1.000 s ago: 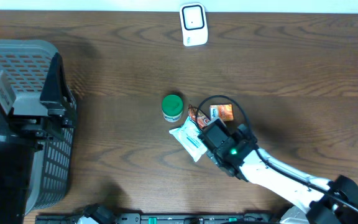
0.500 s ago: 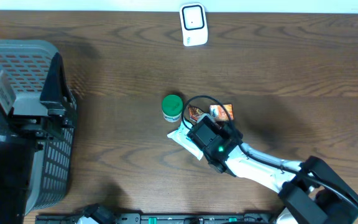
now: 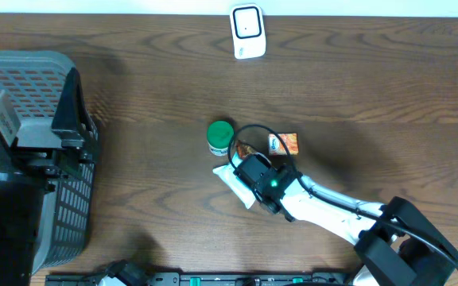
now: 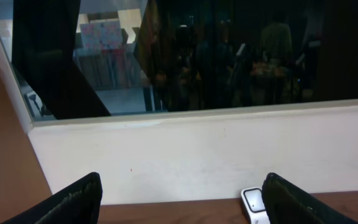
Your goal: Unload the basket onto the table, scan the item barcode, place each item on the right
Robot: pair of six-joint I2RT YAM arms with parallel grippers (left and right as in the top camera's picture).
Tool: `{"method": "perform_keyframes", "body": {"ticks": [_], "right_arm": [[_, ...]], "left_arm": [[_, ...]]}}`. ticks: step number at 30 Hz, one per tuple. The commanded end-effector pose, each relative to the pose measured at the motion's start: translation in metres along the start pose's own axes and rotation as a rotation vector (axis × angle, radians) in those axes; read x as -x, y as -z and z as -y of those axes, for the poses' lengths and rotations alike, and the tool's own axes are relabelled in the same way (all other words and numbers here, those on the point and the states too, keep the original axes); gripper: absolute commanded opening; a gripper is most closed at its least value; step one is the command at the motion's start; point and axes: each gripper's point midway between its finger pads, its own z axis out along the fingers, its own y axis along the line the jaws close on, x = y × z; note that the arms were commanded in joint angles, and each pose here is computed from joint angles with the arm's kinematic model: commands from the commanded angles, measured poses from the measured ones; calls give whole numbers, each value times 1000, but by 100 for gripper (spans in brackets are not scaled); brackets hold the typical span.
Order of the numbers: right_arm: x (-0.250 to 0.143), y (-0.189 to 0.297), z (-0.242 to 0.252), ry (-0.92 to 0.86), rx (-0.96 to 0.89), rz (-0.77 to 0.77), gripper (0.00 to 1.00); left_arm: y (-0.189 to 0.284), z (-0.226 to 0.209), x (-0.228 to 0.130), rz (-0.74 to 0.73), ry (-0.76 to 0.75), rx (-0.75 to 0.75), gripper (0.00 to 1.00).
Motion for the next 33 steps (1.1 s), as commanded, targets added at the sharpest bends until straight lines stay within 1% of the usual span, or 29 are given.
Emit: {"method": "perform_keyframes", "body": {"ticks": [1, 5, 6, 12, 17, 21, 25, 30, 33], "right_arm": [[24, 34, -33, -69, 320, 67, 1], [32, 72, -48, -101, 582, 122, 1], [31, 76, -49, -106, 623, 127, 1], [24, 79, -32, -283, 831, 108, 1], [7, 70, -6, -443, 881, 52, 1], [3, 76, -1, -544, 1006, 55, 1], [-9, 74, -9, -606, 1088, 25, 1], [-34, 59, -32, -702, 1109, -84, 1], [-47, 51, -44, -730, 1117, -125, 1]], "left_arm": [[3, -5, 2, 8, 0, 14, 82], [3, -5, 2, 8, 0, 14, 82], [3, -5, 2, 8, 0, 14, 82], [3, -5, 2, 8, 0, 13, 82], [4, -5, 2, 9, 0, 13, 82], [4, -5, 2, 9, 0, 13, 82], [4, -5, 2, 8, 1, 13, 82], [4, -5, 2, 8, 1, 13, 82], [4, -5, 2, 8, 3, 13, 82]]}}
